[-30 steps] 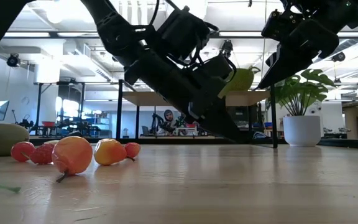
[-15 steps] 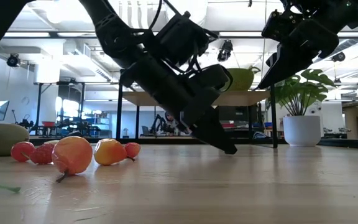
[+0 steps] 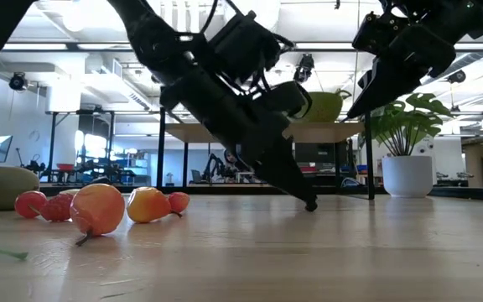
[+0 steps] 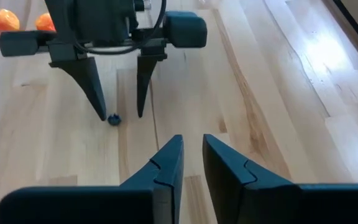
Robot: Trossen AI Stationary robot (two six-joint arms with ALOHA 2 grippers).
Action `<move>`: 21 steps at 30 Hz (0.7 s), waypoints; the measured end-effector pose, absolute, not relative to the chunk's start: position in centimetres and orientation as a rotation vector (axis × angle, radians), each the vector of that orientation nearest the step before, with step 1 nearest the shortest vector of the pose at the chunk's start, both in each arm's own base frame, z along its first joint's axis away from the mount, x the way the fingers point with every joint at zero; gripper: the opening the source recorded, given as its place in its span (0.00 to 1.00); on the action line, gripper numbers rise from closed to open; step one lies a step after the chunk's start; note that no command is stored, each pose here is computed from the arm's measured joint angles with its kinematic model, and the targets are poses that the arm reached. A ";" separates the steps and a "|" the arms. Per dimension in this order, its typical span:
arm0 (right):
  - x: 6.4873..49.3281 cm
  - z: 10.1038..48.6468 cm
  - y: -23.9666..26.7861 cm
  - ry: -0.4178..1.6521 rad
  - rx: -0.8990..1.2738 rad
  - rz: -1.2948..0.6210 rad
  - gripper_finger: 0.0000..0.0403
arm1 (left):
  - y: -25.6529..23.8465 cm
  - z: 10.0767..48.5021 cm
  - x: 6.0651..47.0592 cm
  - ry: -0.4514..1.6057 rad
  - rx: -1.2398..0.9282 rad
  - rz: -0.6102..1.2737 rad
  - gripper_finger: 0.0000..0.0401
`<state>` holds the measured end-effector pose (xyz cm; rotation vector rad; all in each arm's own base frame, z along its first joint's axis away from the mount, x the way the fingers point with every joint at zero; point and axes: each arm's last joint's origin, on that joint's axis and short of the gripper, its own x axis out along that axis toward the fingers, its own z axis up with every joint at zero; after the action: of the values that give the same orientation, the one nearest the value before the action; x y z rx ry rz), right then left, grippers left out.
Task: Build produce basket
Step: Move the blueberry to the center of the table, then put the blueberry into the green basket
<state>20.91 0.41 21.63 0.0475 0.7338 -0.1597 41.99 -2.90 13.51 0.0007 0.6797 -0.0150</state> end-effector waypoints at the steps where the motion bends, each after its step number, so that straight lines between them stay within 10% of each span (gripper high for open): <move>1: 20.9 21.7 0.4 0.730 0.048 -0.159 0.13 | -2.9 13.9 41.9 0.685 0.010 -0.018 0.51; 21: 22.2 22.2 2.5 0.572 0.108 0.018 0.21 | -0.9 21.5 33.1 0.502 0.042 0.180 0.53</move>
<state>22.21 2.48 22.16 0.1075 0.5724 0.0183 33.12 -0.87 21.54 0.0418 0.5020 0.1800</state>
